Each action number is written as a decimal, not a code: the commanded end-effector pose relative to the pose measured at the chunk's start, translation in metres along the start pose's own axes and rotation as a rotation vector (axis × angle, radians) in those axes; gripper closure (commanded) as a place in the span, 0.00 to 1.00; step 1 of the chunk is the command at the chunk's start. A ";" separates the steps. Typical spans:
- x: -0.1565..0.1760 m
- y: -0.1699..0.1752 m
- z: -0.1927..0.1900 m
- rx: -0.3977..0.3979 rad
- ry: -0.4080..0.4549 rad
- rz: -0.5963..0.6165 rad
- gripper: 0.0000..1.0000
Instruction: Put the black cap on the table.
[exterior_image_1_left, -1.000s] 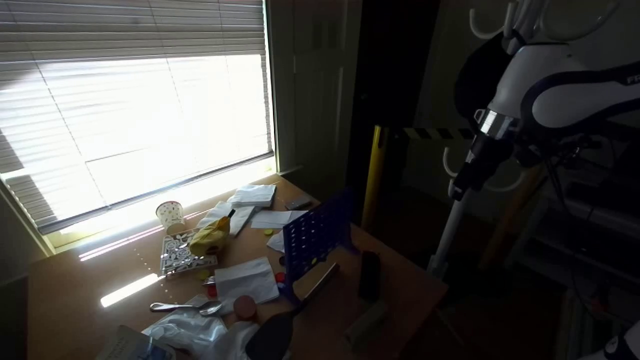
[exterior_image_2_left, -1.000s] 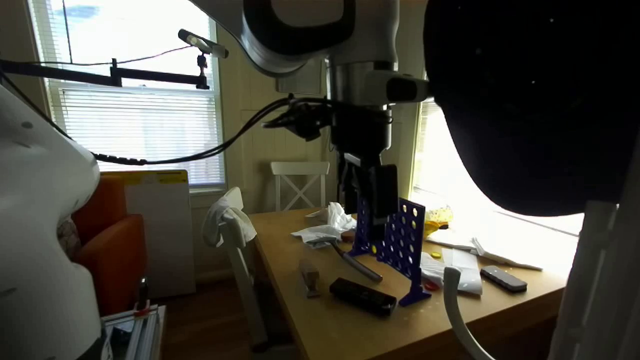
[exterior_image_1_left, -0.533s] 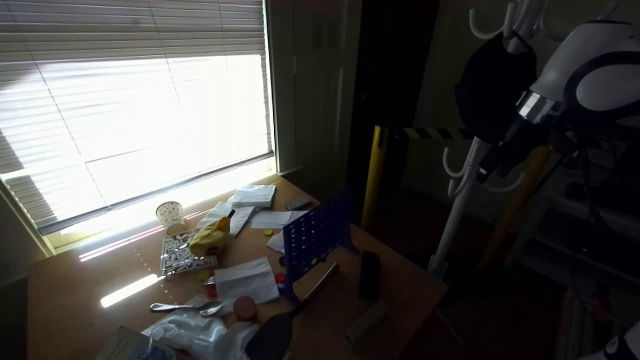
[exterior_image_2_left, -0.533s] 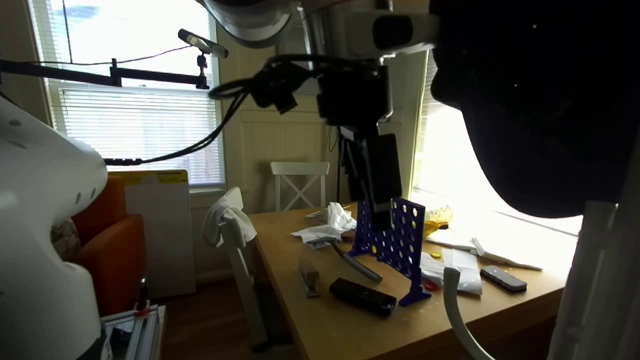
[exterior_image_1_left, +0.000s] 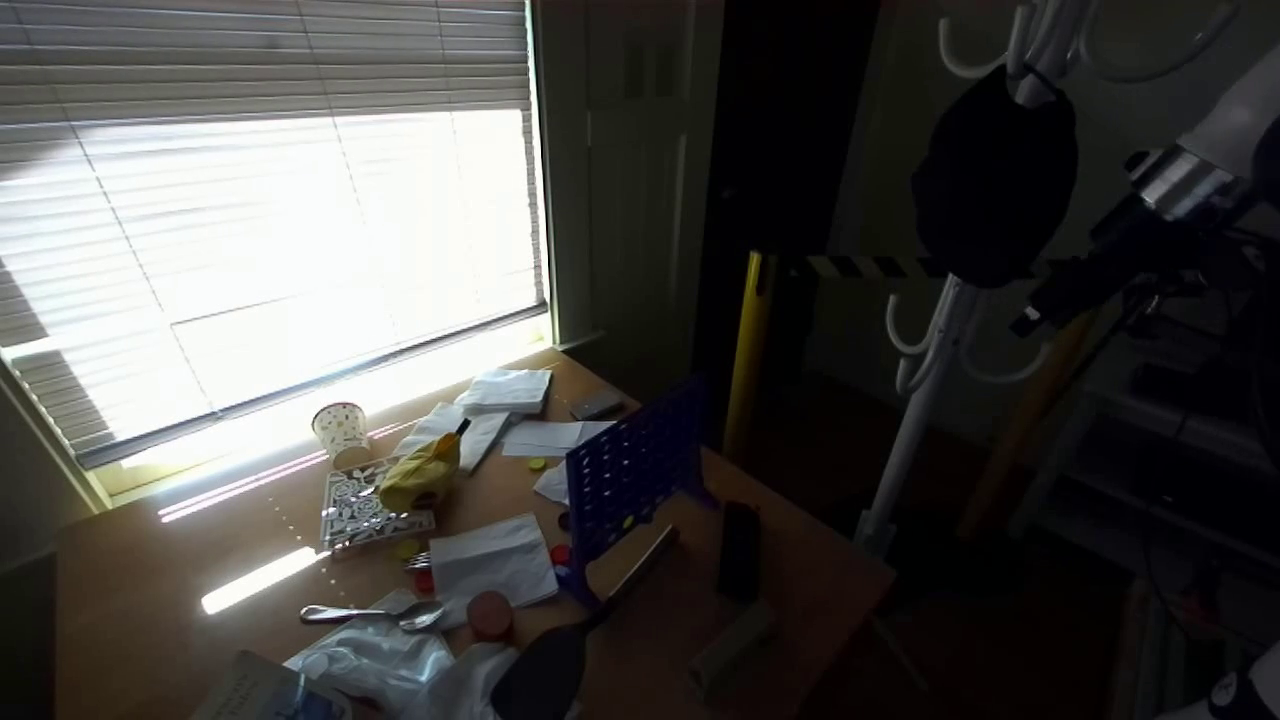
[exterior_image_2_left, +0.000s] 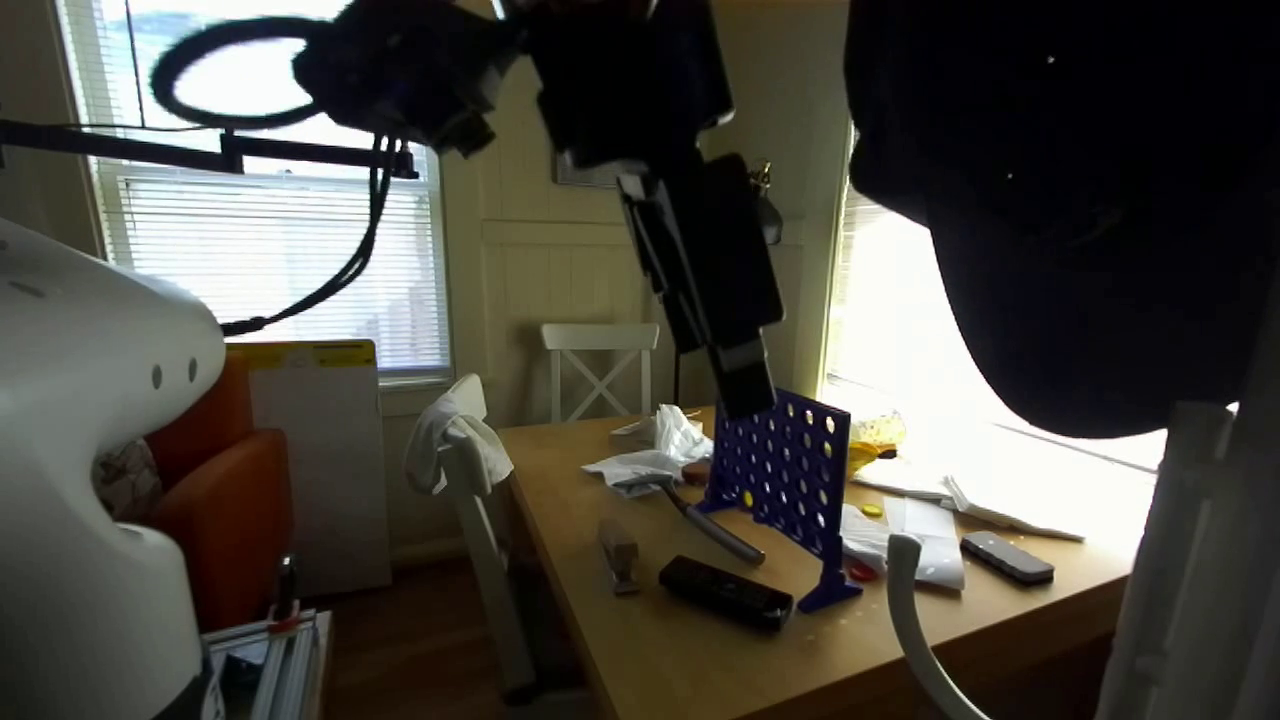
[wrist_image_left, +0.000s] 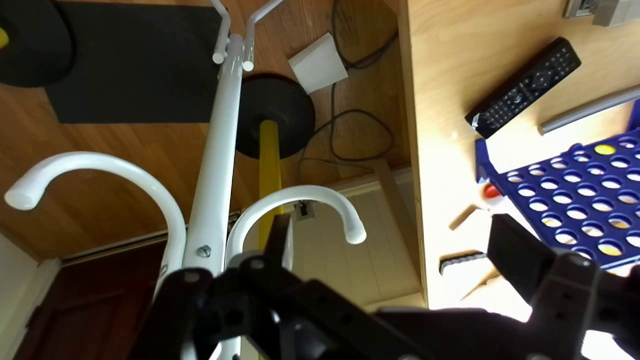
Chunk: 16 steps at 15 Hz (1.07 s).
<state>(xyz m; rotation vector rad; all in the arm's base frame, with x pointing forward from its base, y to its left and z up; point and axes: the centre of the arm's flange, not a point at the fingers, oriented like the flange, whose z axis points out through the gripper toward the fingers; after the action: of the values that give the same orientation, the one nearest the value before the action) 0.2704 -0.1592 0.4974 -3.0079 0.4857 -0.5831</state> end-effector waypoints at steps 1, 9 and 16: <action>-0.025 0.021 -0.021 -0.072 0.111 0.000 0.00; -0.003 0.036 -0.039 -0.040 0.169 0.077 0.00; 0.013 0.021 -0.041 -0.037 0.310 0.045 0.00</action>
<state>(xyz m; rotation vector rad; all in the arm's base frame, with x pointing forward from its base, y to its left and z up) 0.2513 -0.1890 0.5391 -2.9633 0.5974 -0.9638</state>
